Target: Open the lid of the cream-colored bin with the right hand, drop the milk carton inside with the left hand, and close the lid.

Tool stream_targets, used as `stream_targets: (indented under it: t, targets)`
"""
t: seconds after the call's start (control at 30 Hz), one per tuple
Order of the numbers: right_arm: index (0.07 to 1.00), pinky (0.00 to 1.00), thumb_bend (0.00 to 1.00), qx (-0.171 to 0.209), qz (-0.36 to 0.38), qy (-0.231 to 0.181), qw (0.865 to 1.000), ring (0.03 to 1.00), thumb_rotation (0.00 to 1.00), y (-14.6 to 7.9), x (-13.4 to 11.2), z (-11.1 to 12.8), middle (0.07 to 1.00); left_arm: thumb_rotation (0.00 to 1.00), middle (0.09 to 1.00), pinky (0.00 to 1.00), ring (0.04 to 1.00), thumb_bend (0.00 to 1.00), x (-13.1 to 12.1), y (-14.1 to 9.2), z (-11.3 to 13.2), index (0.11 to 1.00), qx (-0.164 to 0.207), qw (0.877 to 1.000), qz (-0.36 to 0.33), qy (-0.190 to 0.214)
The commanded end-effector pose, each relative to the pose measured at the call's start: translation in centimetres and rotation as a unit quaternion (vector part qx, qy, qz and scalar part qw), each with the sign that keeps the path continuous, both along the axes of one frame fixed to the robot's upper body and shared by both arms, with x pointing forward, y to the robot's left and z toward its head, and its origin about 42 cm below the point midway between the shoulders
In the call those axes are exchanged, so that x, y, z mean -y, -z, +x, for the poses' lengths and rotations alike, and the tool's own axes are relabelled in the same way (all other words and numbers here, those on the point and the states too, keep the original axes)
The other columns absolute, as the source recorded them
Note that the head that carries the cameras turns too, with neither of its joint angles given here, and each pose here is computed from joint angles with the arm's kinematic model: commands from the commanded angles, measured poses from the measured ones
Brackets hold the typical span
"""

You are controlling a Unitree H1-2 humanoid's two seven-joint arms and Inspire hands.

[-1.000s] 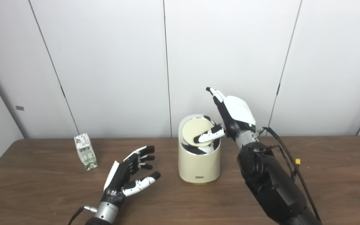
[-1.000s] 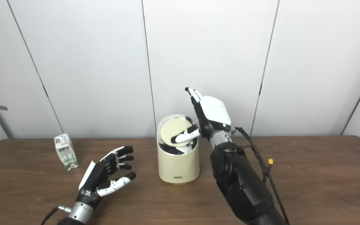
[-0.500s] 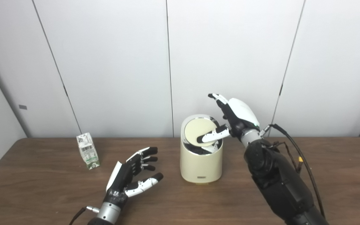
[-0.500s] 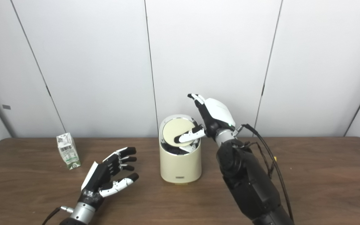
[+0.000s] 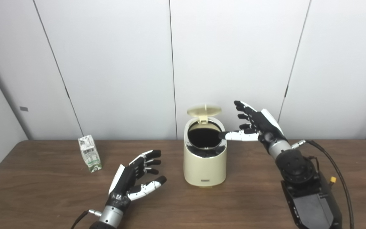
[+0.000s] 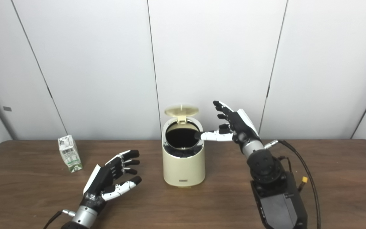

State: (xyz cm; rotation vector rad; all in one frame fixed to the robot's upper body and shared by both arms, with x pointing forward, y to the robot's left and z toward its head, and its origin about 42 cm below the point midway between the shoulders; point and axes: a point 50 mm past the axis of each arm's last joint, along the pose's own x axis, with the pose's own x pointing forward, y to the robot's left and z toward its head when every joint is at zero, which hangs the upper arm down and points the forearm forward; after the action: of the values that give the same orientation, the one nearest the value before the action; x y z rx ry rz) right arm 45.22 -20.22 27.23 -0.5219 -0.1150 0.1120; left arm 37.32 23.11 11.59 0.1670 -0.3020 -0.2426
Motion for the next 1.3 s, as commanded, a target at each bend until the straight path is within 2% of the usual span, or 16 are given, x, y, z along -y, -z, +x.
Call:
stream_targets:
  t: [0.0, 0.07, 0.17, 0.27, 0.53, 0.7, 0.93, 1.07, 1.17, 1.2, 1.27]
  targets:
    - [0.925, 0.73, 0.69, 0.063, 0.015, -0.008, 0.998, 0.899, 0.22, -1.7, 0.5, -0.3, 0.935, 0.26, 0.831, 0.66, 0.774, 0.69, -0.1, 4.6, -2.6, 0.833, -0.069, 0.998, -0.003, -0.01]
    - [0.93, 0.72, 0.69, 0.065, 0.028, -0.008, 0.997, 0.888, 0.24, -0.8, 1.1, -0.8, 0.934, 0.26, 0.83, 0.66, 0.774, 0.69, 0.0, 4.5, -2.7, 0.832, -0.069, 0.998, -0.004, -0.01]
    - [0.95, 0.8, 0.69, 0.062, 0.053, -0.009, 0.997, 0.915, 0.25, 0.6, 1.8, -1.9, 0.954, 0.25, 0.829, 0.66, 0.774, 0.68, 0.0, 4.4, -2.7, 0.832, -0.069, 0.998, -0.003, -0.012]
    - [0.945, 0.84, 0.71, 0.057, 0.058, -0.007, 0.997, 0.914, 0.29, 1.8, 2.4, -3.0, 0.936, 0.25, 0.83, 0.65, 0.773, 0.68, -0.1, 4.4, -2.7, 0.835, -0.068, 0.998, -0.005, -0.011]
    - [0.939, 0.75, 0.79, 0.058, 0.01, -0.004, 0.998, 0.882, 0.31, 4.1, 2.7, -6.4, 0.919, 0.23, 0.826, 0.66, 0.767, 0.67, 0.0, 4.3, -2.5, 0.836, -0.068, 0.998, -0.006, -0.01]
    - [0.933, 0.72, 0.86, 0.063, -0.008, -0.001, 0.998, 0.862, 0.32, 5.5, 2.9, -7.4, 0.913, 0.23, 0.821, 0.65, 0.764, 0.68, 0.0, 4.3, -2.5, 0.836, -0.07, 0.997, -0.008, -0.006]
    - [0.938, 0.74, 0.9, 0.062, 0.001, 0.004, 0.998, 0.879, 0.27, 7.4, 3.3, -8.6, 0.922, 0.23, 0.813, 0.65, 0.749, 0.69, 0.0, 4.2, -2.4, 0.831, -0.065, 0.998, -0.004, -0.005]
    - [0.939, 0.67, 0.91, 0.06, 0.014, 0.004, 0.998, 0.885, 0.23, 8.3, 3.7, -8.8, 0.928, 0.25, 0.794, 0.66, 0.744, 0.68, 0.3, 4.3, -2.3, 0.829, -0.068, 0.998, -0.008, 0.0]
    - [0.944, 0.63, 0.86, 0.06, 0.018, 0.003, 0.998, 0.884, 0.18, 8.7, 4.4, -9.1, 0.944, 0.24, 0.79, 0.66, 0.744, 0.68, 0.9, 4.9, -2.2, 0.831, -0.071, 0.997, -0.012, 0.004]
    - [0.946, 0.63, 0.84, 0.061, 0.015, 0.003, 0.998, 0.882, 0.18, 8.7, 4.6, -9.2, 0.945, 0.22, 0.789, 0.66, 0.743, 0.68, 1.2, 5.2, -2.1, 0.831, -0.075, 0.997, -0.016, 0.006]
    - [0.954, 0.75, 0.82, 0.058, 0.013, 0.007, 0.998, 0.901, 0.15, 8.8, 5.0, -9.4, 0.946, 0.19, 0.774, 0.64, 0.724, 0.69, 1.9, 5.5, -2.0, 0.826, -0.082, 0.996, -0.017, 0.007]
